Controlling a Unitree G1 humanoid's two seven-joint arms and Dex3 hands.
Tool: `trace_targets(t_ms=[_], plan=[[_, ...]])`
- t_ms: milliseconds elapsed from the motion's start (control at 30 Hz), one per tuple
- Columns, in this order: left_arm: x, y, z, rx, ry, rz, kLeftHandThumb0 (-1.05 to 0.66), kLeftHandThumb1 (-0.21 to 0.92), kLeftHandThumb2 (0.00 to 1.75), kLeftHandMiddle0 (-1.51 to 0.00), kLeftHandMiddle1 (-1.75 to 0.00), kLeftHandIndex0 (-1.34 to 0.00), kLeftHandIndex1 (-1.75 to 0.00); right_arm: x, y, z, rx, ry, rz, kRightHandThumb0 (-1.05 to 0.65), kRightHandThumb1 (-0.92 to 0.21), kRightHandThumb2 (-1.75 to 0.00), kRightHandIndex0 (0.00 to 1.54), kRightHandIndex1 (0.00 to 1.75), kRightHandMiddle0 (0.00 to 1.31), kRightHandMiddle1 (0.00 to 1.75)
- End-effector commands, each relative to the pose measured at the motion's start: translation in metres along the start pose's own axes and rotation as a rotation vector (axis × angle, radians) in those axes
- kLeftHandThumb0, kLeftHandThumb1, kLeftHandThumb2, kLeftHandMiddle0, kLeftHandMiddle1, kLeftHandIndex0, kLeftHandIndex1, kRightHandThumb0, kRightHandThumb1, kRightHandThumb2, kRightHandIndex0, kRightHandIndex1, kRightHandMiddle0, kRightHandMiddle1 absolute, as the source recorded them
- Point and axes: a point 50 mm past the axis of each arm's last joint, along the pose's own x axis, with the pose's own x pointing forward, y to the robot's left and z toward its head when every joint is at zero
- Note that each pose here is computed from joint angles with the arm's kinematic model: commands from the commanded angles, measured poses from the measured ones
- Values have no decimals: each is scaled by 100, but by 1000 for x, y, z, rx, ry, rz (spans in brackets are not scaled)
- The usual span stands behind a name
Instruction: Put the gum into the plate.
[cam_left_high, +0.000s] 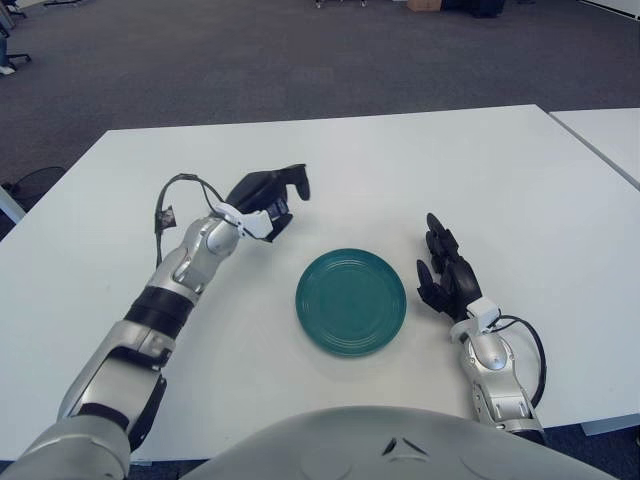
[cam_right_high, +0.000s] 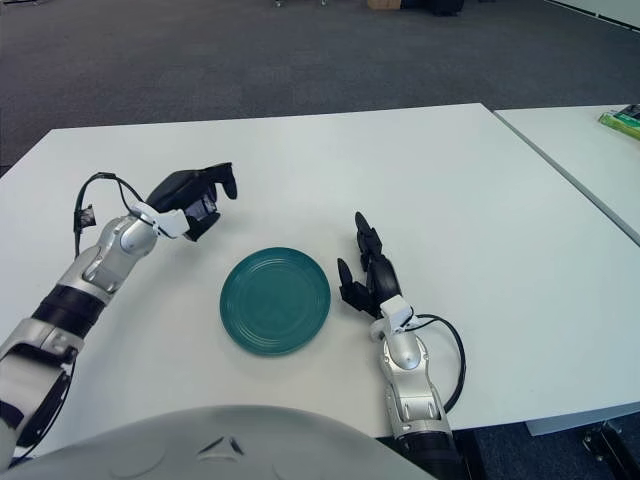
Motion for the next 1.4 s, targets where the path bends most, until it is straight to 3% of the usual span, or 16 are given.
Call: trace_targets(t_ms=[0, 467, 1033, 1367], plan=[[-2, 0, 12, -8, -28, -28, 0, 10, 156, -76, -171, -57, -175, -24, 6, -42, 12, 250, 12, -86, -92, -74, 7, 1, 2, 4], [-14, -18, 57, -31, -155, -185, 0, 13, 154, -72, -175, -54, -175, -25, 9, -43, 4, 255, 9, -89, -92, -76, 6, 0, 2, 5], [-17, -23, 82, -77, -217, -301, 0, 11, 154, -75, -170, -55, -175, -25, 13, -43, -55, 274, 11, -91, -92, -75, 6, 0, 3, 8], [-12, -35, 89, 18, -245, -346, 0, 6, 161, -78, -173, -60, -175, -24, 14, -41, -102, 258, 13, -93, -92, -75, 6, 0, 2, 9]])
